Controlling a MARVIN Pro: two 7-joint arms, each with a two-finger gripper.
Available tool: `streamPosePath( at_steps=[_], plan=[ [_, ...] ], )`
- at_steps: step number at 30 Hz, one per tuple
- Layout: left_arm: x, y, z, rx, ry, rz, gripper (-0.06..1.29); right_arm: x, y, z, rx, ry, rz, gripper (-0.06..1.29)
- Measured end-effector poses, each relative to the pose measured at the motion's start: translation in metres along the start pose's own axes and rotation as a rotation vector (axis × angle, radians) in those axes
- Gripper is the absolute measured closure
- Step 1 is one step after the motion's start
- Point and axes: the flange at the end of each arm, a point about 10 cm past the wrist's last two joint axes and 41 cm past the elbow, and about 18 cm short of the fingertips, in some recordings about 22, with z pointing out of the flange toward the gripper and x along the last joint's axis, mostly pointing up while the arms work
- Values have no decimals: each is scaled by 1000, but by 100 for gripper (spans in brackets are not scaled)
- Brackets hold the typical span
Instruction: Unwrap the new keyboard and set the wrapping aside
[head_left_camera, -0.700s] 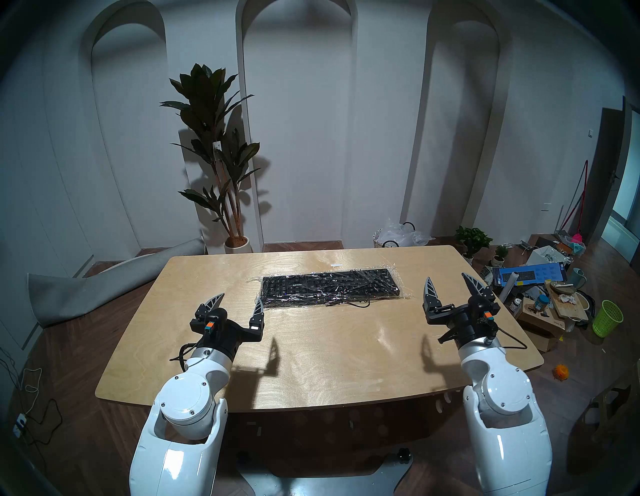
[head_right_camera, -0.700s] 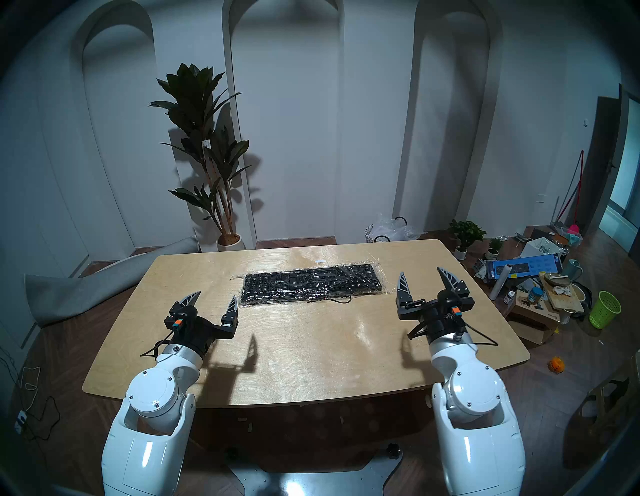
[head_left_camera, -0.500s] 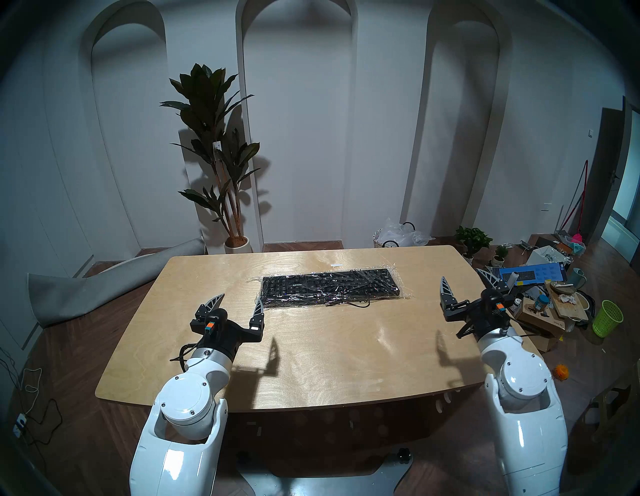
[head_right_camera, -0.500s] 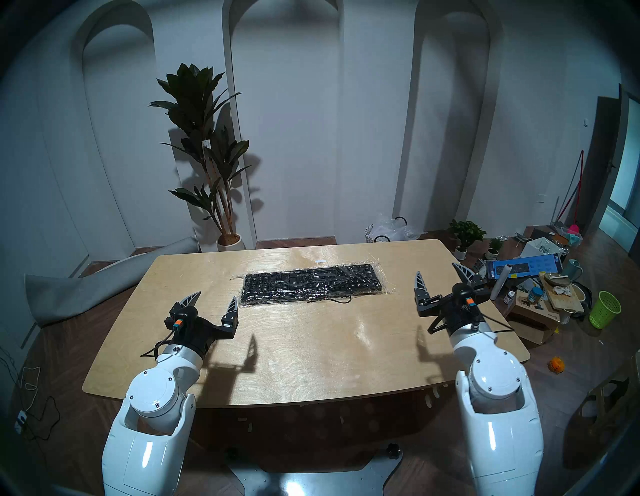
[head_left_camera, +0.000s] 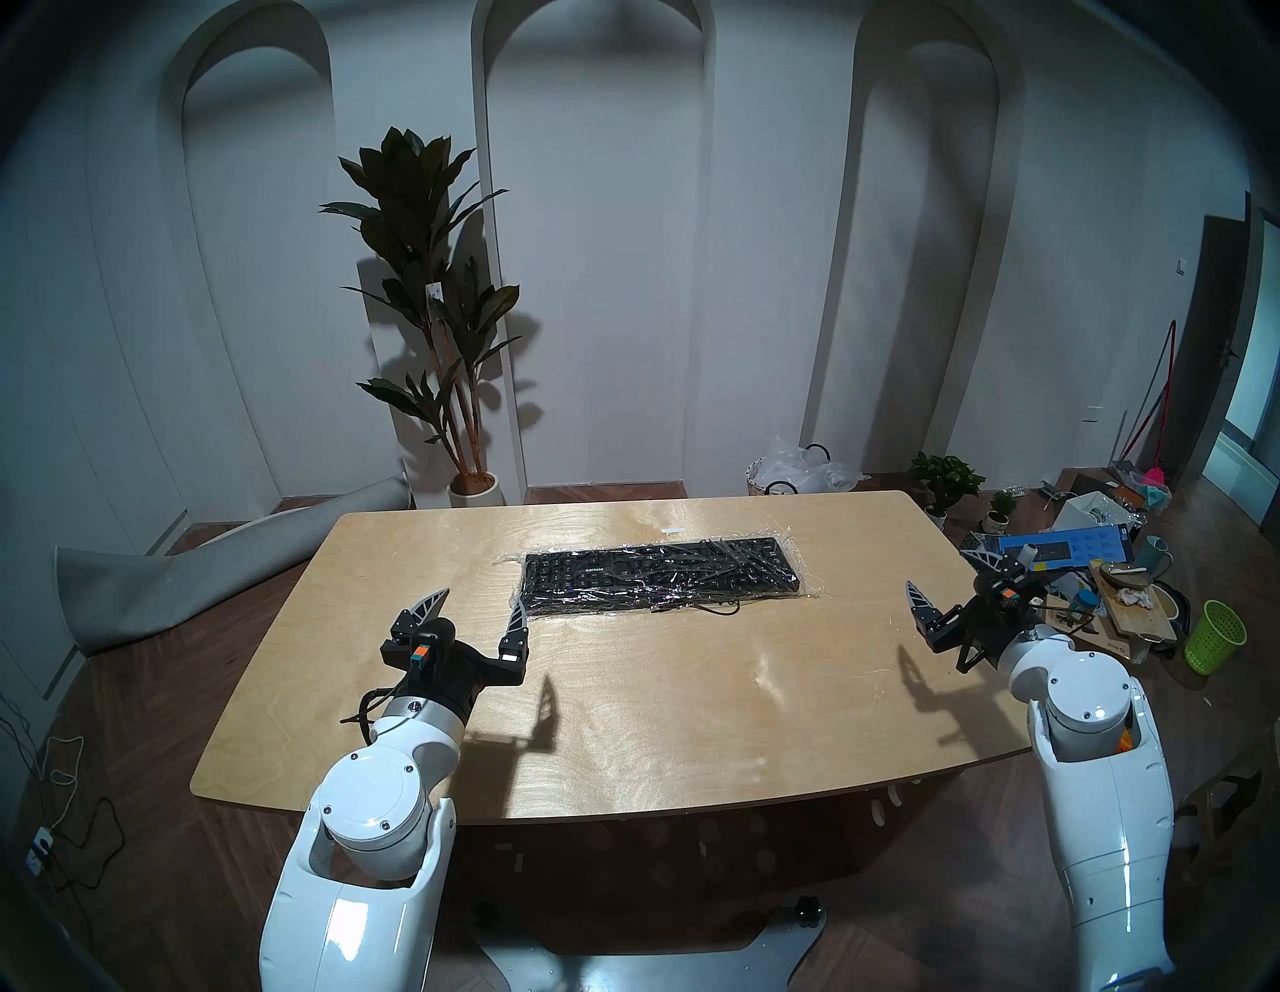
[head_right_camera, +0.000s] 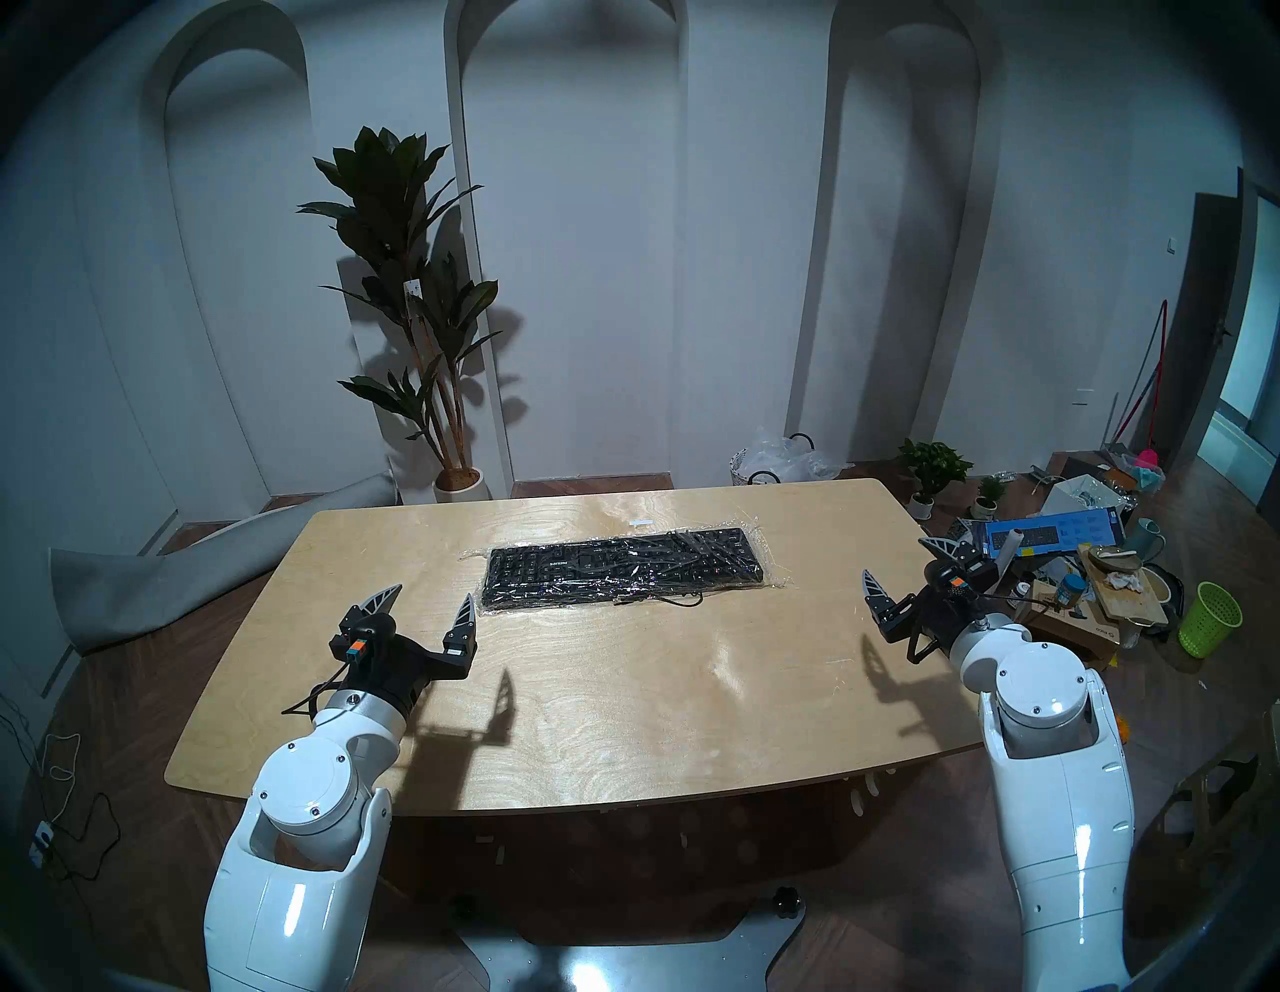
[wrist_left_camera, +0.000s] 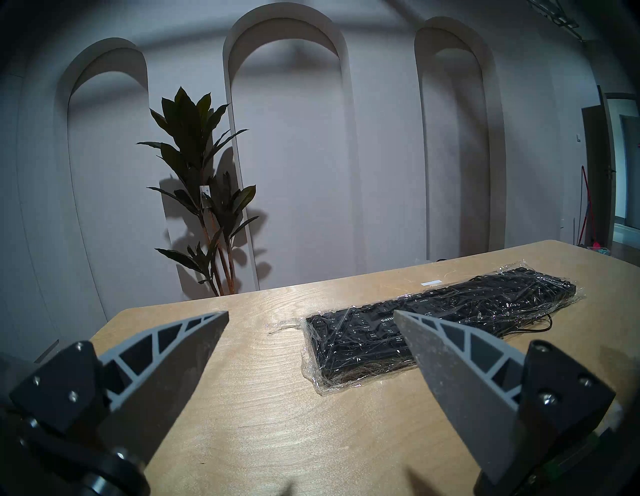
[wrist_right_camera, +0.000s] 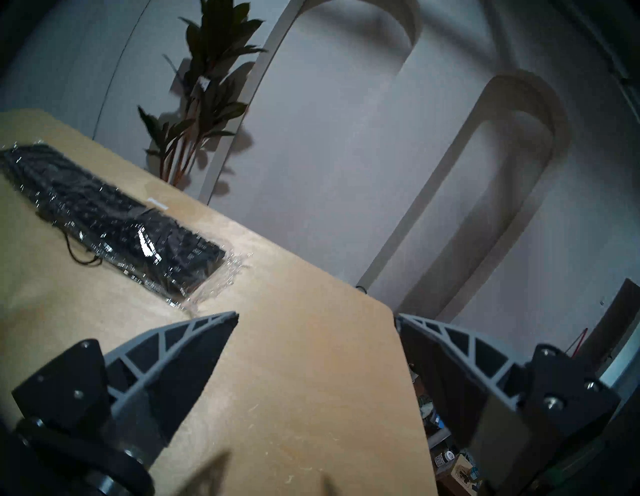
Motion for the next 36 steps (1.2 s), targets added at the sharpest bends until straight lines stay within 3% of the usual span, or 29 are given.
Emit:
streamPosePath(
  at_steps=[5,10,18,36],
  plan=[
    [-1,-1,1,0,-3,3,-2,-11,-2,15,121,-51,-26,0],
    [-2,-7,6,8,-3,16,-2,-18,-2,27,192,-79,-37,0],
    [-1,-14,13,15,3,29,-2,-25,-7,49,220,-96,-17,0],
    [2,-2,23,-23,15,24,-2,-23,-36,102,218,-106,43,0]
  ],
)
